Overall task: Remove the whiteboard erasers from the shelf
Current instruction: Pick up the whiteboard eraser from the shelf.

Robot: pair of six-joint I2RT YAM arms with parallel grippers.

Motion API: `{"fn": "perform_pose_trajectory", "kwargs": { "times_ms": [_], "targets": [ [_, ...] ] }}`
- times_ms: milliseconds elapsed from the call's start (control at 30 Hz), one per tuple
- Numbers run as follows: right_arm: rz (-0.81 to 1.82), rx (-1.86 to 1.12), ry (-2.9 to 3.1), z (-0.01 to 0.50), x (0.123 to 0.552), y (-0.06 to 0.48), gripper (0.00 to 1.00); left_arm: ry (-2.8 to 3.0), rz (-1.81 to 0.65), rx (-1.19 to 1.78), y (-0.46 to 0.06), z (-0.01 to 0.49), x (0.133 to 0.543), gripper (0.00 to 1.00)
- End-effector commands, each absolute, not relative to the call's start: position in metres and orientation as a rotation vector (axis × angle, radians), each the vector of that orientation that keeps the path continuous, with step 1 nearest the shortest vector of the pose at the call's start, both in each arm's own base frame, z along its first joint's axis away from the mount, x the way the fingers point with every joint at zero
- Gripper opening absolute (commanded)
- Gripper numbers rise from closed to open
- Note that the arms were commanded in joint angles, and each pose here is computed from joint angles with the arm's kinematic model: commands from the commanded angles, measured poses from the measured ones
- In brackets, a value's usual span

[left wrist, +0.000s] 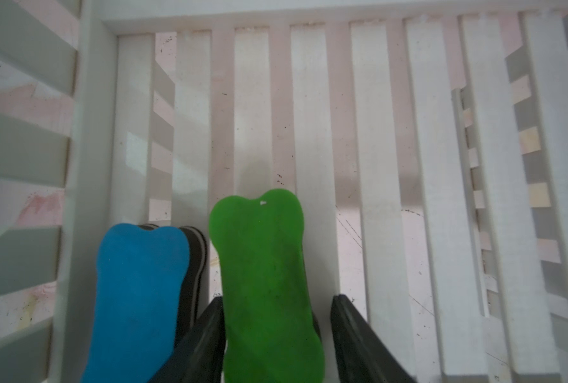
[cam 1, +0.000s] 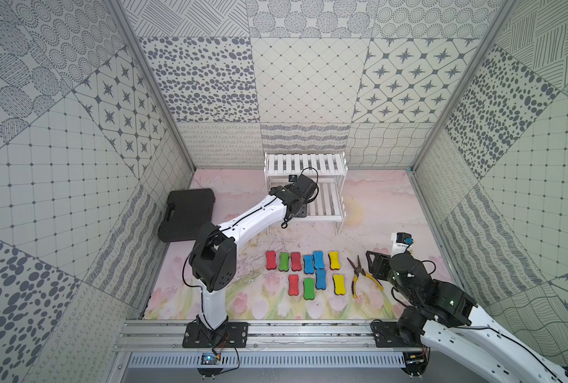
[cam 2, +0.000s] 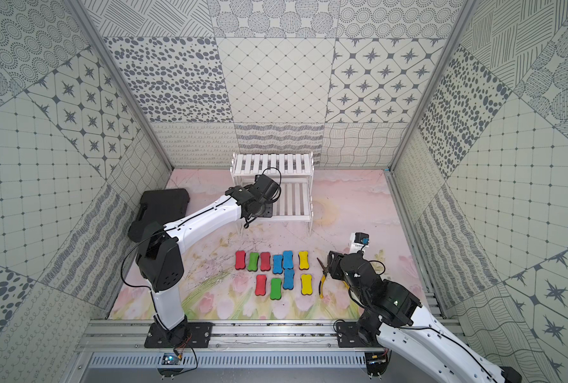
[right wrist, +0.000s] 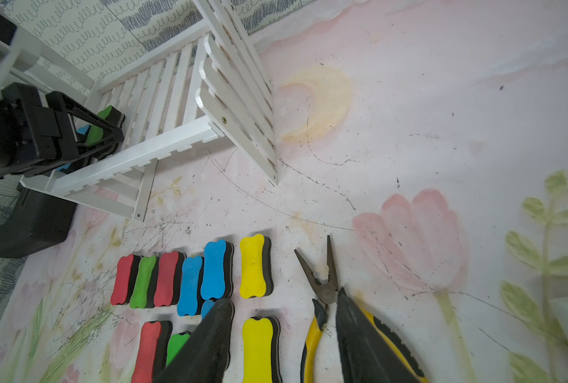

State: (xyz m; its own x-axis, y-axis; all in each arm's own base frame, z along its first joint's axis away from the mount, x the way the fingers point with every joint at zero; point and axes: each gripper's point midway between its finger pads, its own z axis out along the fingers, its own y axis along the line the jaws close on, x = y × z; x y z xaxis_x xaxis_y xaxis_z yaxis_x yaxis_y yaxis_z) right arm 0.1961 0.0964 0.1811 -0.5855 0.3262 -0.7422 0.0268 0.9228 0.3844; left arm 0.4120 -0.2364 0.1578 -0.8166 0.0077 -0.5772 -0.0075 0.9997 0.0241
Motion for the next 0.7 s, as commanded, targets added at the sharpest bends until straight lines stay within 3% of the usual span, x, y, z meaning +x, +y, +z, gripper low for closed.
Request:
{"fn": "perform_pose_trajectory", "kwargs": {
  "times_ms": [0, 167, 300, 533, 667],
  "targets": [
    [0.425, 0.256, 2.155, 0.182, 0.197, 0.096, 0.55, 2.539, 0.079, -0.017, -0.229, 0.156, 0.411, 0.54],
    [0.425, 0.259, 2.157, 0.18, 0.197, 0.095, 0.55, 2.495, 0.107, -0.032, -0.223, 0.164, 0.414, 0.63],
    [0.424, 0.26, 2.159, 0.178, 0.196, 0.095, 0.55, 2.468, 0.096, -0.023, -0.225, 0.166, 0.419, 0.64],
    [0.427, 0.265, 2.166, 0.175, 0.195, 0.094, 0.55, 2.489, 0.089, -0.015, -0.229, 0.153, 0.419, 0.42],
    [0.429, 0.269, 2.161, 0.176, 0.196, 0.094, 0.55, 2.475, 0.055, -0.029, -0.228, 0.163, 0.414, 0.39]
  ]
}}
